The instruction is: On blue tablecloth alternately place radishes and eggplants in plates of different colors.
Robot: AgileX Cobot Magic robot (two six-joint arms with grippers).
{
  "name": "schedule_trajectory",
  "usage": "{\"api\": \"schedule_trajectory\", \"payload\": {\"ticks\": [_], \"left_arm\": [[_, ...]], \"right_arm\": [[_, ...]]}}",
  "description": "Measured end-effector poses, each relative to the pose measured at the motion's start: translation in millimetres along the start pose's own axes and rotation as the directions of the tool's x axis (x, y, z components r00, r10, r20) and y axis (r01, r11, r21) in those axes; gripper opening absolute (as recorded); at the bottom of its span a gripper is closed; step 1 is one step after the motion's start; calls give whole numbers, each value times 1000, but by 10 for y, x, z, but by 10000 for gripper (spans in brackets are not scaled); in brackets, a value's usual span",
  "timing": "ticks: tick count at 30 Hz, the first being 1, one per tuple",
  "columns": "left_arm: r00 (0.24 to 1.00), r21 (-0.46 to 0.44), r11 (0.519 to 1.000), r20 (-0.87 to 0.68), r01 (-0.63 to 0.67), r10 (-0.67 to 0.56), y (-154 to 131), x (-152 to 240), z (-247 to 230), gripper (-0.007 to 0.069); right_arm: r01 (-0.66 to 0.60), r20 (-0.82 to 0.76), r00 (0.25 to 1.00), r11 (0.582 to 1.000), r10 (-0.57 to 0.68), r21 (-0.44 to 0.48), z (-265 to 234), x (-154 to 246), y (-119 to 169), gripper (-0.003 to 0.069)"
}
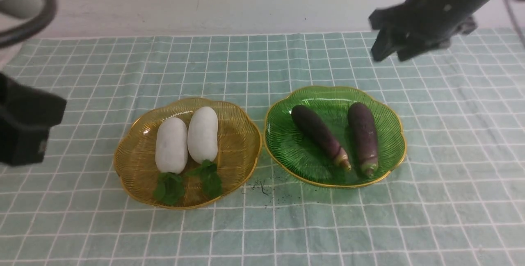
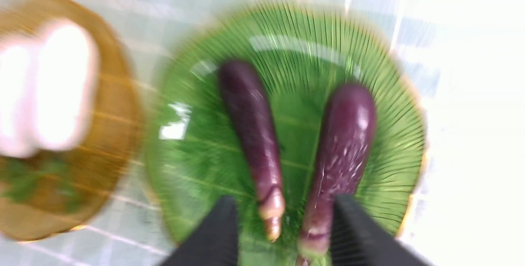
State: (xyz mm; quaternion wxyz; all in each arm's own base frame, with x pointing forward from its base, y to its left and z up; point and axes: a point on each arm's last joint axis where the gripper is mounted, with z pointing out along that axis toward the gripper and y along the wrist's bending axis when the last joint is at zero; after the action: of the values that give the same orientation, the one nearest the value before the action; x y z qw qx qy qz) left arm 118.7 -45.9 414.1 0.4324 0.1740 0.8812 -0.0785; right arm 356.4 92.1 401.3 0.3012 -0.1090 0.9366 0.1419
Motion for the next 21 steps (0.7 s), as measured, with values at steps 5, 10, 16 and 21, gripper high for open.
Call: {"api": "schedule_trajectory", "payload": {"ticks": [5,10,16,21], "left_arm": [[996,0,999,81,36,-36,-7,317,-127,-8],[983,1,999,180,42,-42,-12,546,-115,-8],[962,8,999,268,46,-47,-16,675,27,-8],[959,10,999,280,48,-48,-17,679,52,-8]], "right_arm": [[73,189,979,997,-75,14,-1053,333,210,39],[142,412,898,988,-154,60,-1678,832,312,-7],[82,875,449,984,-180,160,-2040,2161,226,-14],[28,983,102,988,-153,151,-1936,3077,99,-14]]}}
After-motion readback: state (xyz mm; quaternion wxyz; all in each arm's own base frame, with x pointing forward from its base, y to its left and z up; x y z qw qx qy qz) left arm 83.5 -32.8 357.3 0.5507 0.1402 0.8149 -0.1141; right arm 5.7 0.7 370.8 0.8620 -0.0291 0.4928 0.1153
